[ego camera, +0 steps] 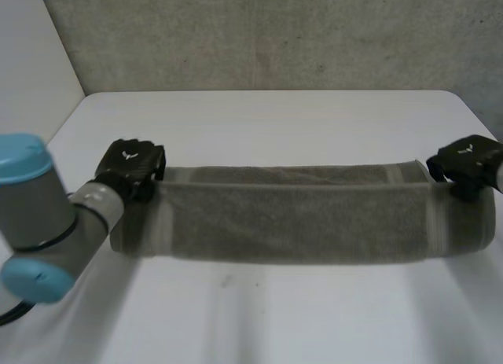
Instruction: Fold the towel.
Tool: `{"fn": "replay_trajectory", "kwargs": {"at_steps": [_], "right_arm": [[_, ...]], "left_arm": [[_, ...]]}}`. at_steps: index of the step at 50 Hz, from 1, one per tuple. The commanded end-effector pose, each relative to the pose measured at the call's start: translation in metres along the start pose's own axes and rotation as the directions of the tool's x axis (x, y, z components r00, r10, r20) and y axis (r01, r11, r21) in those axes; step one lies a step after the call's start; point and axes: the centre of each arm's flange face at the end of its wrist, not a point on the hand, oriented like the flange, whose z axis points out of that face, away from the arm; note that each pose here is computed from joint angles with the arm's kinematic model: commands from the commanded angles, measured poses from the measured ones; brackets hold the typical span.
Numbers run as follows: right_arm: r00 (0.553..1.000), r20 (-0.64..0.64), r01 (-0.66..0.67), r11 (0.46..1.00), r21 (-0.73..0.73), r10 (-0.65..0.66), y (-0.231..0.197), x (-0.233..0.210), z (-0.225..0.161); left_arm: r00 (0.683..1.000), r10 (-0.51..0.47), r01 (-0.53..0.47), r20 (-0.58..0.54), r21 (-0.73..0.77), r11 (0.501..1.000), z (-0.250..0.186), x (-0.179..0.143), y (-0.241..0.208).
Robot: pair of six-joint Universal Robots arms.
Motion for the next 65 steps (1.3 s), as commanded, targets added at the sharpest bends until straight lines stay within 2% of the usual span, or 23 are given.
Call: {"fn": "replay_trajectory", "kwargs": {"at_steps": [1,6,10,14,17,21,25,28,34,43,51,59,61,62,64,65], "right_arm": [[0.996,-0.09,0.009,0.998,0.055,-0.005,-0.012,0.004,0.048],[0.989,-0.145,0.021,0.997,0.071,-0.011,-0.011,0.008,0.066],[0.978,-0.206,0.059,0.989,0.138,-0.029,-0.022,0.001,0.088],[0.976,-0.217,0.02,0.991,0.134,0.01,-0.02,-0.003,0.092],[0.973,-0.222,-0.037,0.993,0.112,0.061,-0.018,-0.006,0.089],[0.975,-0.195,-0.092,0.992,0.088,0.107,-0.023,-0.016,0.067],[0.978,-0.174,-0.103,0.992,0.075,0.114,-0.023,-0.022,0.045],[0.981,-0.158,-0.108,0.992,0.059,0.116,-0.021,-0.033,0.014],[0.985,-0.128,-0.115,0.993,0.028,0.118,-0.003,-0.048,-0.007],[0.978,-0.124,-0.167,0.986,0.002,0.166,0.031,-0.046,-0.009],[0.982,-0.152,-0.119,0.993,-0.014,0.116,0.054,-0.048,0.013],[0.975,-0.221,-0.062,0.993,-0.099,0.039,0.081,-0.027,0.025],[0.947,-0.32,-0.044,0.988,-0.146,-0.005,0.087,-0.003,0.024],[0.947,-0.32,-0.044,0.988,-0.147,-0.005,0.087,-0.002,0.024],[0.903,-0.427,-0.03,0.981,-0.193,-0.057,0.093,0.028,0.019],[0.902,-0.427,-0.03,0.981,-0.193,-0.057,0.093,0.028,0.019]], "left_arm": [[1.0,0.002,-0.002,0.016,0.018,1.0,0.047,-0.002,0.009],[1.0,0.0,-0.001,0.03,0.025,1.0,0.072,-0.002,0.021],[1.0,-0.001,0.0,0.016,0.029,1.0,0.078,0.003,0.025],[1.0,0.006,-0.006,0.002,0.055,0.998,0.076,0.013,0.021],[1.0,0.002,-0.002,-0.005,0.058,0.998,0.067,0.017,0.014],[1.0,-0.015,0.015,-0.003,0.069,0.998,0.053,0.015,0.002],[0.998,-0.058,0.059,-0.007,0.064,0.996,0.025,0.014,-0.008],[0.996,-0.084,0.085,-0.015,0.05,0.995,0.003,0.016,-0.011],[0.994,-0.103,0.103,-0.021,0.033,0.994,-0.026,0.02,-0.006],[0.994,-0.105,0.105,-0.015,0.046,0.993,-0.034,0.022,0.001],[0.994,-0.105,0.105,-0.013,0.047,0.993,-0.032,0.022,0.004],[0.994,-0.106,0.106,-0.015,0.038,0.994,-0.034,0.023,0.007],[0.994,-0.106,0.106,-0.013,0.039,0.994,-0.034,0.022,0.006],[0.994,-0.106,0.106,-0.011,0.041,0.993,-0.034,0.022,0.006],[0.994,-0.106,0.106,-0.009,0.045,0.993,-0.034,0.021,0.005],[0.994,-0.106,0.106,-0.009,0.045,0.993,-0.034,0.021,0.005]]}}
